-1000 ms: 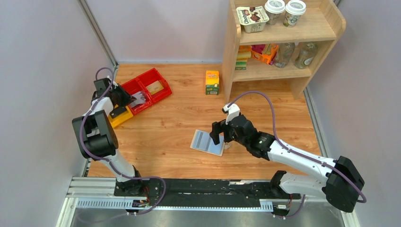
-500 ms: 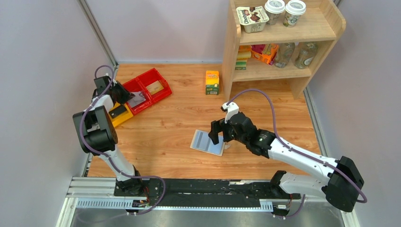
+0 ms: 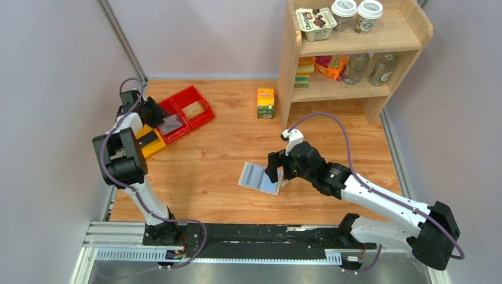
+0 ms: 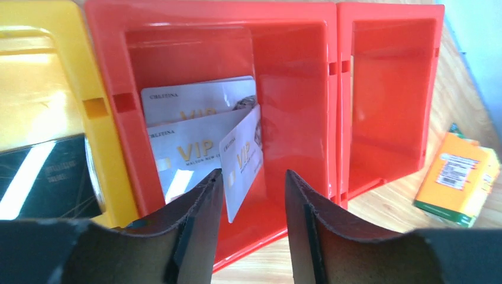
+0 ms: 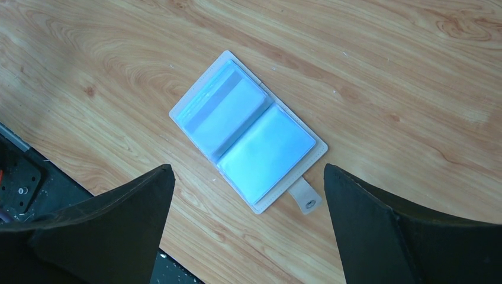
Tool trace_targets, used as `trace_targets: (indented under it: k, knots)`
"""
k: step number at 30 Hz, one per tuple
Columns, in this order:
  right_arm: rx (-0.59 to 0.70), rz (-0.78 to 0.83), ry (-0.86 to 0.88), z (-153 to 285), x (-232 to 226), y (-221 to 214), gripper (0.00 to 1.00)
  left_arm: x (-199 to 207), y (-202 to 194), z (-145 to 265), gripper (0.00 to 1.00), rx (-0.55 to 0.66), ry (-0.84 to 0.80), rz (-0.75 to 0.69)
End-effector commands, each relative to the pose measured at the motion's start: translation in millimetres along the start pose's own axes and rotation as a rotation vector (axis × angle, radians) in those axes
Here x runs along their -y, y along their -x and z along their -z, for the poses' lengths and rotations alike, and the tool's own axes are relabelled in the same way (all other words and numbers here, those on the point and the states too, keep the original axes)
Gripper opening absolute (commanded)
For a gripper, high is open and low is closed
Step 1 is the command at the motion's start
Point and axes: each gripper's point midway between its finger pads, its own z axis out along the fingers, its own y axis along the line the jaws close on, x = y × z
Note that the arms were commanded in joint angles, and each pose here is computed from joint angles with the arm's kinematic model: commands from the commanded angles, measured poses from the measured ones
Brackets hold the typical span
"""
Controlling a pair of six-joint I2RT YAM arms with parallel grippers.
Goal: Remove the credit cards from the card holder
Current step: Place the credit card in the storage box, then remove the credit card from the card holder.
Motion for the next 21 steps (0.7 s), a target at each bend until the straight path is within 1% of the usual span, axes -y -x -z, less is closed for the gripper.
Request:
trace_targets:
  k: [1, 2, 3, 4, 5, 6, 7, 11, 12, 13, 14, 15, 16, 18, 21]
  knots:
    - [0.045, -0.016, -0.022, 12.0, -1.2, 24.7, 1.0, 7.2, 28.4, 27.9, 0.54, 0.073, 0.078, -0.087]
    - [0.037, -0.013, -0.031, 12.4, 0.1, 24.5, 1.0, 6.8, 27.3, 32.3, 0.55, 0.065, 0.094, -0.105]
    - [0.03, -0.009, -0.042, 12.5, 1.2, 24.4, 1.0, 12.7, 33.9, 39.5, 0.56, 0.089, 0.105, -0.128]
    - [0.024, -0.009, -0.053, 12.1, 2.4, 24.7, 1.0, 15.5, 30.0, 43.2, 0.57, 0.074, 0.117, -0.152]
    - [0.017, -0.008, -0.067, 11.8, 4.4, 25.3, 1.0, 22.5, 37.0, 51.6, 0.58, 0.099, 0.122, -0.175]
    - [0.005, -0.003, -0.076, 10.7, 5.0, 24.6, 1.0, 27.4, 33.6, 55.6, 0.58, 0.09, 0.125, -0.201]
    - [-0.007, -0.002, -0.087, 9.1, 5.6, 24.7, 1.0, 31.6, 37.0, 62.9, 0.58, 0.105, 0.137, -0.215]
    - [-0.1, -0.005, -0.097, -2.2, 2.3, 14.1, 0.97, 47.1, 22.1, 89.4, 0.58, 0.087, 0.155, -0.258]
    - [-0.133, -0.006, -0.092, -7.0, 0.4, 8.4, 0.94, 50.8, 12.1, 91.1, 0.58, 0.071, 0.153, -0.278]
    - [-0.164, -0.003, -0.078, -11.2, -3.2, 3.9, 0.91, 57.7, 8.2, 102.5, 0.58, 0.076, 0.146, -0.295]
    - [-0.191, -0.004, -0.064, -15.1, -7.2, 0.1, 0.88, 60.7, -5.2, 103.3, 0.58, 0.052, 0.138, -0.319]
    - [-0.228, 0.001, -0.06, -20.8, -9.2, -7.8, 0.84, 68.9, -11.1, 114.5, 0.58, 0.054, 0.12, -0.339]
    - [-0.251, 0.003, -0.054, -24.8, -11.9, -10.7, 0.79, 72.3, -25.5, 115.5, 0.58, 0.028, 0.107, -0.369]
    - [-0.31, 0.022, -0.053, -34.9, -17.2, -21.7, 0.72, 86.4, -43.9, 136.2, 0.58, 0.025, 0.064, -0.429]
    - [-0.38, 0.056, -0.055, -46.5, -24.9, -36.3, 0.62, 93.4, -69.9, 154.9, 0.58, -0.006, 0.004, -0.485]
